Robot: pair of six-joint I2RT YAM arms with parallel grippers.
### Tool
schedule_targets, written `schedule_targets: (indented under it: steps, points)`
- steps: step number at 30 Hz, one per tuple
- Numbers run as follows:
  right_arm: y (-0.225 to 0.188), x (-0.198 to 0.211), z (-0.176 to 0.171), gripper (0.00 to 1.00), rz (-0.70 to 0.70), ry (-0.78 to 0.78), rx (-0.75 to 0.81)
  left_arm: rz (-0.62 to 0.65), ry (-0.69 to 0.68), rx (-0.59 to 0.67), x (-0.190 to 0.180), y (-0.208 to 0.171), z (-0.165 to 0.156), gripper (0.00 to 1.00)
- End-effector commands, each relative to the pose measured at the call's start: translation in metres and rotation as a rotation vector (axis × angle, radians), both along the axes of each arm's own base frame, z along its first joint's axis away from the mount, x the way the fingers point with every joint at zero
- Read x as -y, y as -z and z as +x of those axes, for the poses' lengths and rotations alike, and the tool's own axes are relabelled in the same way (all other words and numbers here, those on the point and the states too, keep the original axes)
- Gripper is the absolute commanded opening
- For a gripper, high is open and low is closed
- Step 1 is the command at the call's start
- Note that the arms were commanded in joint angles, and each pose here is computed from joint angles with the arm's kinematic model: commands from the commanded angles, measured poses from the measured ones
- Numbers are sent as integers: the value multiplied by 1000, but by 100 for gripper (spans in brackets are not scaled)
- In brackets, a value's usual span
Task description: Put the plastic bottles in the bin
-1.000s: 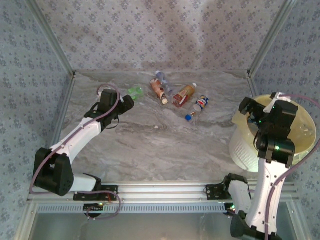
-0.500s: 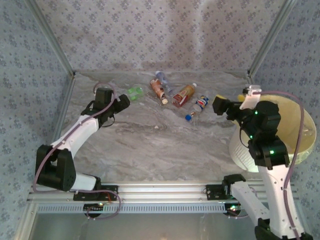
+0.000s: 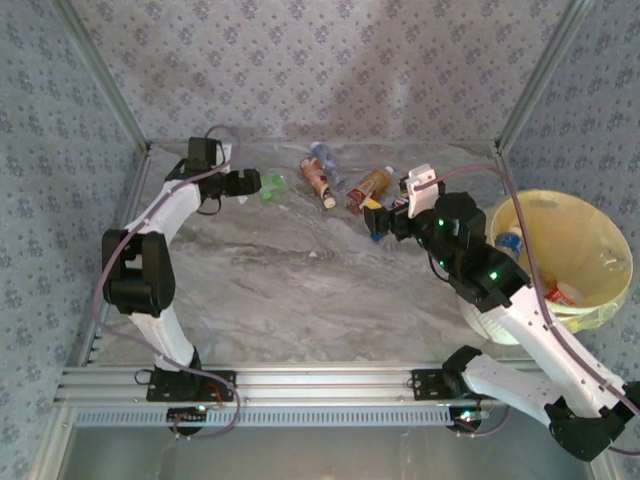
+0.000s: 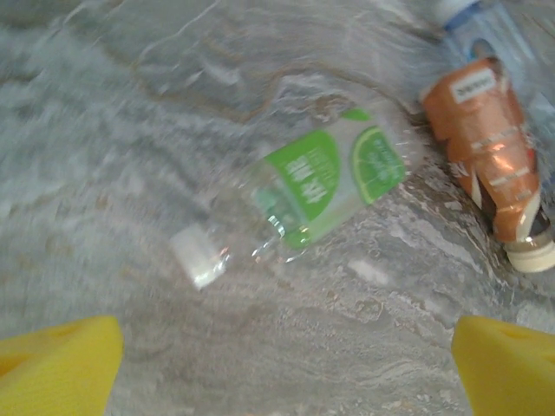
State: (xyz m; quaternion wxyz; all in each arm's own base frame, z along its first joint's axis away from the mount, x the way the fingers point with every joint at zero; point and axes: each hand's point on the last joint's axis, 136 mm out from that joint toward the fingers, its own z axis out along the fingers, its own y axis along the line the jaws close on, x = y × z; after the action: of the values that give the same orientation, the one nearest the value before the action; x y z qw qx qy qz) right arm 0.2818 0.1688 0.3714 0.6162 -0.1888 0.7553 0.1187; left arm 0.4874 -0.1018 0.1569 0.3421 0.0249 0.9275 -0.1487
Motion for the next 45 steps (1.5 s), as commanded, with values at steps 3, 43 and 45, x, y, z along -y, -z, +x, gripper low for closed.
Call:
schedule_targets:
  steps: [3, 43, 45]
  points:
    - [-5, 4, 3, 100, -10, 32, 52, 154, 292, 62, 14, 9, 16, 98]
    - [12, 17, 0, 100, -15, 101, 20, 402, 528, 244, 44, 70, 62, 55]
    - [13, 15, 0, 100, -10, 92, 14, 409, 496, 285, 44, 62, 53, 55]
